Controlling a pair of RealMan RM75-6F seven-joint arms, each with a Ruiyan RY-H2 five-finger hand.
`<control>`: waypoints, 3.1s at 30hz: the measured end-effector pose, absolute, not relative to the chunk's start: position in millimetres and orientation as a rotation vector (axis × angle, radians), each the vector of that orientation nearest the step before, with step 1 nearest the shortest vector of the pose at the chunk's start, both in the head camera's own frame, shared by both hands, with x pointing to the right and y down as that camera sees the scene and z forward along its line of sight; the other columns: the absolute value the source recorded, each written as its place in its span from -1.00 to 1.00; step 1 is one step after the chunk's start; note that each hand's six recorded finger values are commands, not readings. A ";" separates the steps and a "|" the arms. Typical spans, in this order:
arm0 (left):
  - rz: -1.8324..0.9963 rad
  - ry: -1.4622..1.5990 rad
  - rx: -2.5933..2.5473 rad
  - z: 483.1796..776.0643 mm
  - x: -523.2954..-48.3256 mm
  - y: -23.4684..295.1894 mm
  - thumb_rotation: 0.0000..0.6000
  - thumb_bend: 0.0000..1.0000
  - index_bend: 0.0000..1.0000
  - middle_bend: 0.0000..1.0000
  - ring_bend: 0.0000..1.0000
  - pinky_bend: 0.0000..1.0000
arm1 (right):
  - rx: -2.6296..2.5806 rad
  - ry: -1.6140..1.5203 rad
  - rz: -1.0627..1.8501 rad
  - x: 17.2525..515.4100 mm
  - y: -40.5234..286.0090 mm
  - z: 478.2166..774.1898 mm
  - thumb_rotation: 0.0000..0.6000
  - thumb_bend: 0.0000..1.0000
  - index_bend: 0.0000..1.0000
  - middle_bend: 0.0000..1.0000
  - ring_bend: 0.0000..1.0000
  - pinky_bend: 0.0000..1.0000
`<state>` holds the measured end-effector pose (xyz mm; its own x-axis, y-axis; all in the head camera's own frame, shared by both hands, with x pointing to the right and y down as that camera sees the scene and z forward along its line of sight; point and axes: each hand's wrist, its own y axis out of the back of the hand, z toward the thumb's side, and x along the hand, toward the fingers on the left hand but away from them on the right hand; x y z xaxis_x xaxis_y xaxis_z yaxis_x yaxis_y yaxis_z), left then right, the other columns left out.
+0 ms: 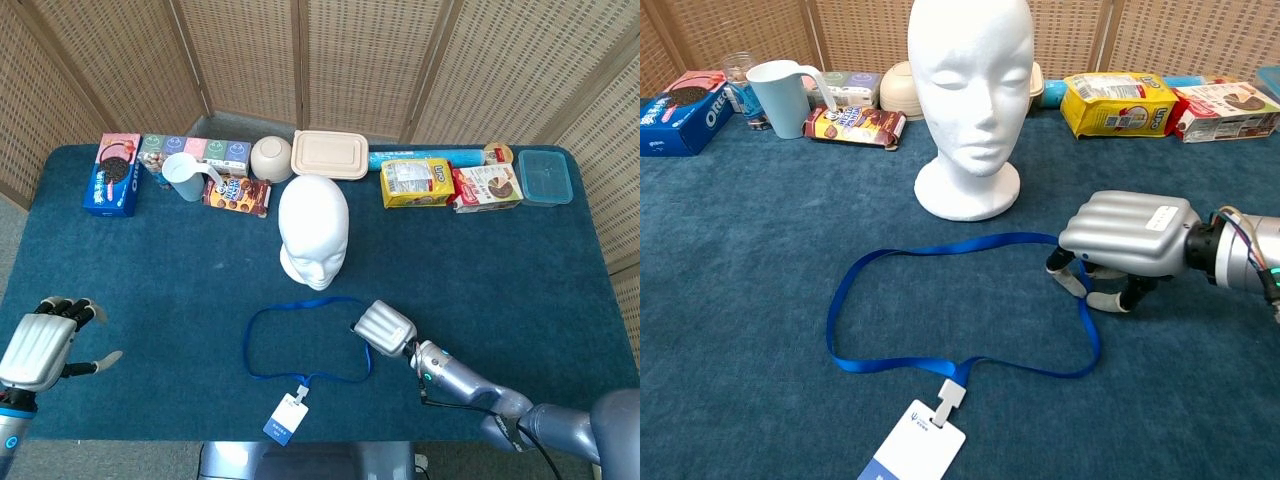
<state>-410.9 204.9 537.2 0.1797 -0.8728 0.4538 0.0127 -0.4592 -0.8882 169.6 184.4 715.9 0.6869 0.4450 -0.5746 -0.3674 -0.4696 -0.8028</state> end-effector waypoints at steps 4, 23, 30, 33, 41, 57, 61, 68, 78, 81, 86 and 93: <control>-1.371 0.803 -1.649 537.6 -405.7 202.3 0.29 -0.70 -0.10 -0.16 -0.19 -0.42 | -1.836 -0.082 0.947 169.3 183.2 713.5 1.00 -0.03 0.20 1.00 1.00 1.00; -1.328 0.675 -1.687 553.1 -381.9 203.1 0.29 -0.69 -0.09 -0.16 -0.19 -0.42 | -1.846 -0.159 0.938 171.5 171.8 696.2 1.00 -0.03 0.24 1.00 1.00 1.00; -1.252 0.585 -1.677 559.1 -360.6 196.1 0.30 -0.69 -0.10 -0.14 -0.19 -0.42 | -1.853 -0.174 0.946 172.9 171.4 695.0 1.00 -0.01 0.27 1.00 1.00 1.00; -1.225 0.562 -1.682 561.0 -352.2 193.8 0.30 -0.69 -0.10 -0.14 -0.19 -0.42 | -1.858 -0.181 0.947 173.2 172.2 695.4 1.00 -0.01 0.29 1.00 1.00 1.00; -1.205 0.560 -1.684 561.0 -345.5 191.4 0.32 -0.69 -0.09 -0.14 -0.19 -0.42 | -1.865 -0.191 0.950 173.2 172.7 697.3 1.00 0.00 0.33 1.00 1.00 1.00; -1.088 0.363 -1.653 575.5 -321.2 184.9 0.86 -0.68 -0.10 0.23 0.20 -0.05 | -1.874 -0.212 0.964 176.2 171.7 700.2 1.00 0.00 0.35 1.00 1.00 1.00; -0.991 0.246 -1.631 584.2 -301.3 181.9 0.90 -0.68 -0.10 0.52 0.49 0.36 | -1.870 -0.219 0.971 178.6 170.7 699.4 1.00 -0.01 0.36 1.00 1.00 1.00; -0.824 0.048 -1.610 610.2 -264.0 178.6 0.89 -0.67 -0.09 1.00 1.00 0.88 | -1.863 -0.220 0.983 181.9 171.2 700.5 1.00 -0.01 0.36 1.00 1.00 1.00; -0.770 -0.096 -1.662 636.6 -238.8 183.0 0.77 -0.43 -0.08 1.00 1.00 1.00 | -1.862 -0.219 0.995 181.8 171.1 703.9 1.00 0.00 0.37 1.00 1.00 1.00; -0.768 -0.122 -1.663 642.0 -233.6 182.7 0.76 -0.40 -0.08 1.00 1.00 1.00 | -1.863 -0.218 0.998 181.7 171.4 705.0 1.00 -0.01 0.37 1.00 1.00 1.00; -0.763 -0.144 -1.669 649.9 -224.1 182.7 0.75 -0.39 -0.08 1.00 1.00 1.00 | -1.863 -0.216 1.002 182.0 171.2 706.6 1.00 -0.01 0.38 1.00 1.00 1.00; -0.754 -0.190 -1.662 660.6 -214.2 184.5 0.76 -0.39 -0.08 1.00 1.00 1.00 | -1.864 -0.215 1.009 182.0 171.5 709.4 1.00 0.00 0.39 1.00 1.00 1.00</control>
